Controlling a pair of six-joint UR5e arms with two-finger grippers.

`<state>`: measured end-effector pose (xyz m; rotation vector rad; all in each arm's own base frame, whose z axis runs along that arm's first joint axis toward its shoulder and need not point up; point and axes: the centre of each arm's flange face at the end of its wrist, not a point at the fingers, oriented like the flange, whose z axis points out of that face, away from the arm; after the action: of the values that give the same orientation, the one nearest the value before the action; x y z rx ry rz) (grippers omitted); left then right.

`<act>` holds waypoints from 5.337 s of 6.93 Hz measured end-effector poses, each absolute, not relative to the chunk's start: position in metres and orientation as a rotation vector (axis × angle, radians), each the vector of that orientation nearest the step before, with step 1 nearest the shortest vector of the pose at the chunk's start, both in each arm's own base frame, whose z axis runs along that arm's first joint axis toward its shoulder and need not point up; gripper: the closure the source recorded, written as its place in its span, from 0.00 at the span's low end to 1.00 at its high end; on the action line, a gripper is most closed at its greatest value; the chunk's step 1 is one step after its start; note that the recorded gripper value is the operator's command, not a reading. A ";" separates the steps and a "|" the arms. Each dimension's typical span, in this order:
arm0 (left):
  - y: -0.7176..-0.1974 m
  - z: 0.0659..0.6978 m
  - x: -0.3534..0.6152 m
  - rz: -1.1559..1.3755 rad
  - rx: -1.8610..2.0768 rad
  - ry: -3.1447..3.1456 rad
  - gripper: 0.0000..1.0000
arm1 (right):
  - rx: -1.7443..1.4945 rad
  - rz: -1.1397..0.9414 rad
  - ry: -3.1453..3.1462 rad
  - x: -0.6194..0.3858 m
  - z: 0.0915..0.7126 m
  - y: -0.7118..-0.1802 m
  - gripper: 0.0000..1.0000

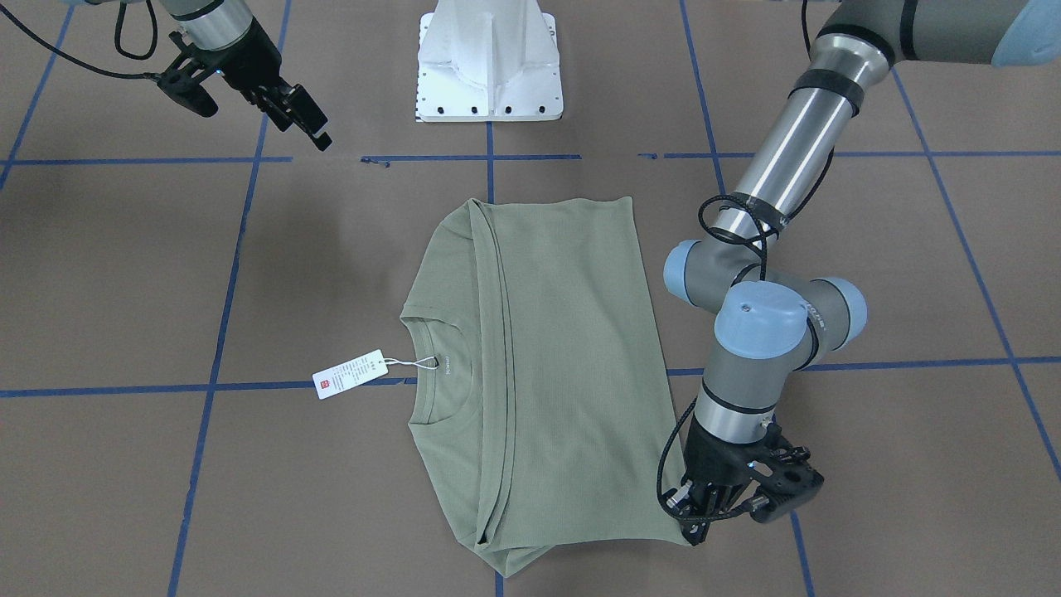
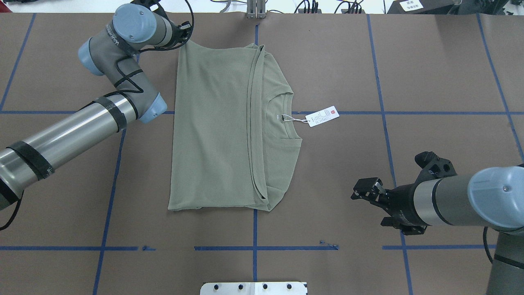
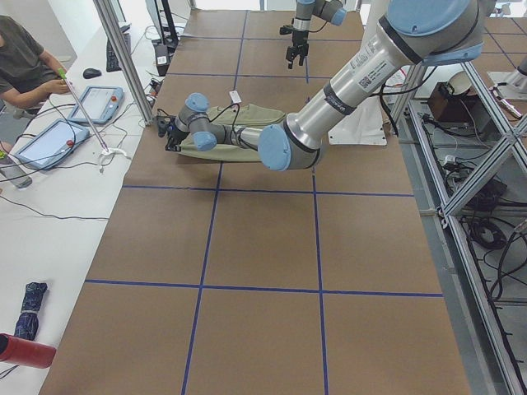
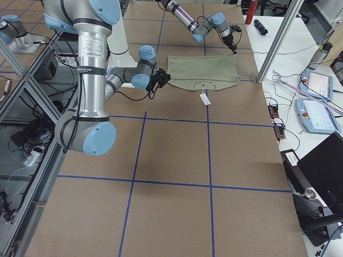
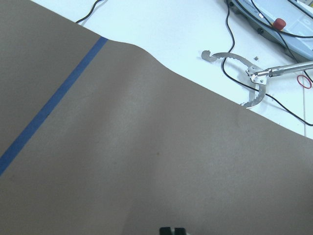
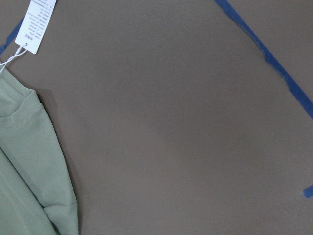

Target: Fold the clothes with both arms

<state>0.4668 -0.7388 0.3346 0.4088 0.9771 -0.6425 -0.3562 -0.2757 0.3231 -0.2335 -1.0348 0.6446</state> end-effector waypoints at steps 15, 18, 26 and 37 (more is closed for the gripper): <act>-0.631 0.396 0.403 -0.533 0.308 1.107 0.53 | 0.501 -0.360 -0.770 -0.601 0.217 -0.288 1.00; -0.631 0.395 0.404 -0.535 0.306 1.109 0.53 | 0.503 -0.354 -0.786 -0.601 0.219 -0.286 1.00; -0.632 0.383 0.406 -0.547 0.302 1.121 0.53 | 0.459 -0.276 -0.785 -0.569 0.276 -0.266 0.91; -0.630 0.380 0.409 -0.543 0.304 1.126 0.52 | 0.161 0.378 -0.922 -0.558 0.261 -0.286 0.25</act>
<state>0.4095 -0.6302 0.3802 0.3035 1.1259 -0.5425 -0.5575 -0.2859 0.2611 0.1613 -0.9219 0.3778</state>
